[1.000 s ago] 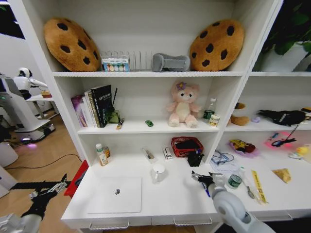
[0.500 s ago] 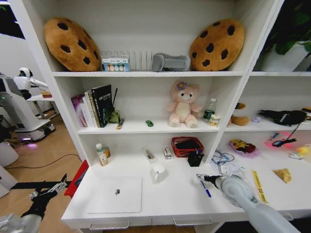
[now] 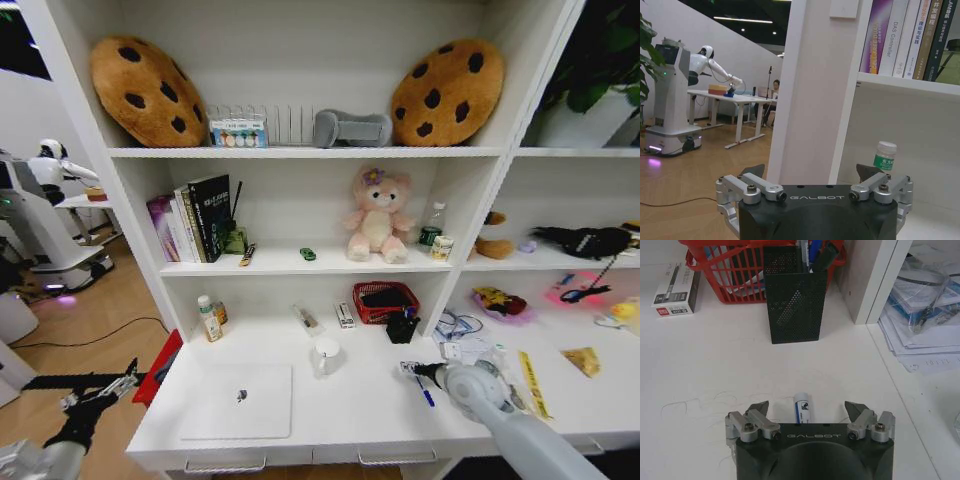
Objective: Organize the objects on the table.
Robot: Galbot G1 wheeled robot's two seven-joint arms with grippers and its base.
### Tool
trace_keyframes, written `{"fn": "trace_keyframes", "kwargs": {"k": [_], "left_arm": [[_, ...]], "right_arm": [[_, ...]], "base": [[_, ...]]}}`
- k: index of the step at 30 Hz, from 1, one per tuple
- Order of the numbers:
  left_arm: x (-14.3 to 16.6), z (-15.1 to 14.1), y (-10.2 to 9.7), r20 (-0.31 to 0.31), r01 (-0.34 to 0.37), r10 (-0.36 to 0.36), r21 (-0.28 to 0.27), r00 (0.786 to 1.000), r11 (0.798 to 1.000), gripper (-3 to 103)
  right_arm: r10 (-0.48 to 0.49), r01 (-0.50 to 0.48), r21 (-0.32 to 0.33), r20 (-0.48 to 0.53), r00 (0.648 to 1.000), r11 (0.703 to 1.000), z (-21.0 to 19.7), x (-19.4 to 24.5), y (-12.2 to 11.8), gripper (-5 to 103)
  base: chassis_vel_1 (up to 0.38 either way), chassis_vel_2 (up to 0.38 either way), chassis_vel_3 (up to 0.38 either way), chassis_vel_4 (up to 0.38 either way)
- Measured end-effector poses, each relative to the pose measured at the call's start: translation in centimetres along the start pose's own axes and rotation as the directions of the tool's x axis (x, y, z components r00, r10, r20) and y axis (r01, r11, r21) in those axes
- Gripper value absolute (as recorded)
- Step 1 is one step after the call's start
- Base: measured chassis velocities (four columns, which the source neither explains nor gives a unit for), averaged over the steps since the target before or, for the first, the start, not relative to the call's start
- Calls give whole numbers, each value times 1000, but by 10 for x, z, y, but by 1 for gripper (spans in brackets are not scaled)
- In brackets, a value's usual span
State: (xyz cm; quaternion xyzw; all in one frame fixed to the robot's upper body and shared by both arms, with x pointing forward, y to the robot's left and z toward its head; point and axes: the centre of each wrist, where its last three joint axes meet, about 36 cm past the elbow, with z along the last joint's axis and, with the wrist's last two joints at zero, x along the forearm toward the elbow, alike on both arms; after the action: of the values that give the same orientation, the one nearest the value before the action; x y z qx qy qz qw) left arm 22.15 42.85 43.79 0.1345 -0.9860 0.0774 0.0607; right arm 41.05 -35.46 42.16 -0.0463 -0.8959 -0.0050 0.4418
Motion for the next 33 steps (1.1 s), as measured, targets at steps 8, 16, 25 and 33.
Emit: {"fn": "trace_keyframes", "kwargs": {"k": [8,16,25,33], "left_arm": [[0,0,0,0,0,0,0,1000,1000,100],[0,0,0,0,0,0,0,1000,1000,100],[0,0,0,0,0,0,0,1000,1000,100],[0,0,0,0,0,0,0,1000,1000,100]], "right_arm": [[-12,12,27,-3,1000,1000,5,-5,6,62],[-24,24,38,3,1000,999,6,-6,14,30],[-14,11,64,58,998,998,8,-1,16,12],[10,-115,180,499,866,977,2,3,25,12]], "base": [[0,0,0,0],[0,0,0,0],[0,0,0,0],[0,0,0,0]]}}
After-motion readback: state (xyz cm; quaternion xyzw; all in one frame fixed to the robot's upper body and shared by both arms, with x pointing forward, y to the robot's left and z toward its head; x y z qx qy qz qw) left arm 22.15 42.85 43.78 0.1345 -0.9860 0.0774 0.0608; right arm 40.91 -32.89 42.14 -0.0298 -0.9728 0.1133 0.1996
